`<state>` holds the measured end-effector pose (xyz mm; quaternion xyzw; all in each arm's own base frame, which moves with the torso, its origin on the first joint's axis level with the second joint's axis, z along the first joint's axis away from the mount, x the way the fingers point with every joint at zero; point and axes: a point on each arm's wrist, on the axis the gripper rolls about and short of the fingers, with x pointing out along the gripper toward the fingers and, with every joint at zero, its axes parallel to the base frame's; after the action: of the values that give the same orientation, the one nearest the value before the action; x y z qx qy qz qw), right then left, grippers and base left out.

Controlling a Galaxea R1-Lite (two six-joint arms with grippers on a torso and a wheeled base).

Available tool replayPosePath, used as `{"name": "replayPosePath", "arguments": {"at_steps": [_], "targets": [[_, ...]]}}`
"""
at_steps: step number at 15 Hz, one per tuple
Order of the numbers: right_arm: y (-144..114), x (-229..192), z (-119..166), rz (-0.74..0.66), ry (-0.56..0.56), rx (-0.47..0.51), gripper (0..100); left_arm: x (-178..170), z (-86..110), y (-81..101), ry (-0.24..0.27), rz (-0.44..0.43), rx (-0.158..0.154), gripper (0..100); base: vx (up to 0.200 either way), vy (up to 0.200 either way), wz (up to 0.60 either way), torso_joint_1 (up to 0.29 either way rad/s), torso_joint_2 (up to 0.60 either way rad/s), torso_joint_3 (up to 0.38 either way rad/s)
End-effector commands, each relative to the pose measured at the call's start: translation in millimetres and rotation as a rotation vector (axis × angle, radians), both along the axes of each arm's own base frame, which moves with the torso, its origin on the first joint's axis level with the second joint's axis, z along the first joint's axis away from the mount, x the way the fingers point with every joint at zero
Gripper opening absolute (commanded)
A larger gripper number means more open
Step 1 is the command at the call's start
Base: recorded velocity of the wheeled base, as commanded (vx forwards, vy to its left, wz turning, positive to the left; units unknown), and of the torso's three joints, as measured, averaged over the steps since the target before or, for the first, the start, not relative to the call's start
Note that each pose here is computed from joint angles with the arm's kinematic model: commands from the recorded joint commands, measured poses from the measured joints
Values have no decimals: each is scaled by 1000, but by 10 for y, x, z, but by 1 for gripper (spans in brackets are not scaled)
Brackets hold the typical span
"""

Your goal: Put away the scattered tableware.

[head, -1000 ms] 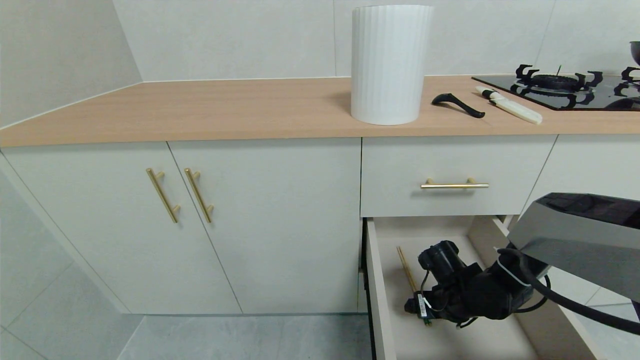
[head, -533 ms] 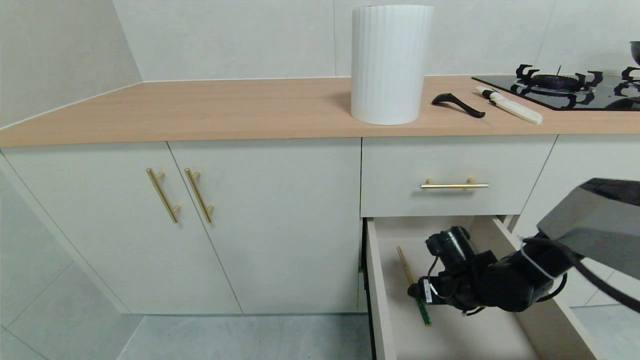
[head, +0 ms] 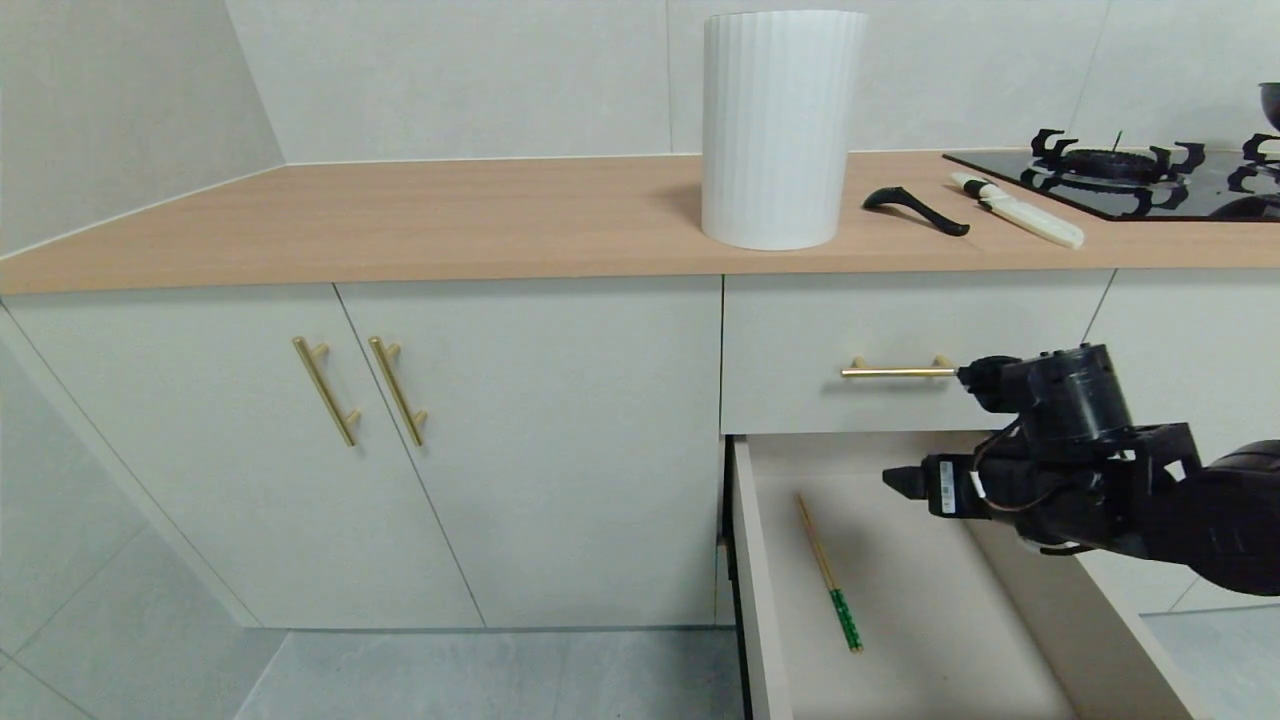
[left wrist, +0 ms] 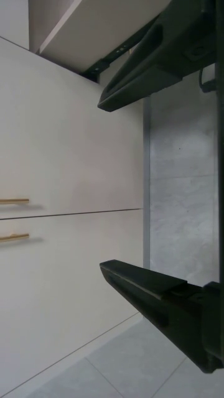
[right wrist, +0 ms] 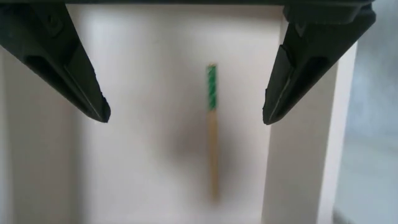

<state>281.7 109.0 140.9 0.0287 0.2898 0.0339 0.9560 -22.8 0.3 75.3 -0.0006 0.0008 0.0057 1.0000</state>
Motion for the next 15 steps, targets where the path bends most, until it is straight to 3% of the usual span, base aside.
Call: {"name": "replayPosePath", "arguments": {"at_steps": [1, 13, 15], "targets": [[-134, -116, 276, -19, -90, 14, 100, 0, 0, 0, 0, 1, 0, 100, 0, 0, 0, 0, 0, 0], [-185, -141, 344, -47, -121, -23, 100, 0, 0, 0, 0, 1, 0, 100, 0, 0, 0, 2, -6, -1], [-185, -141, 344, -47, -121, -23, 100, 0, 0, 0, 0, 1, 0, 100, 0, 0, 0, 71, -293, -234]]}}
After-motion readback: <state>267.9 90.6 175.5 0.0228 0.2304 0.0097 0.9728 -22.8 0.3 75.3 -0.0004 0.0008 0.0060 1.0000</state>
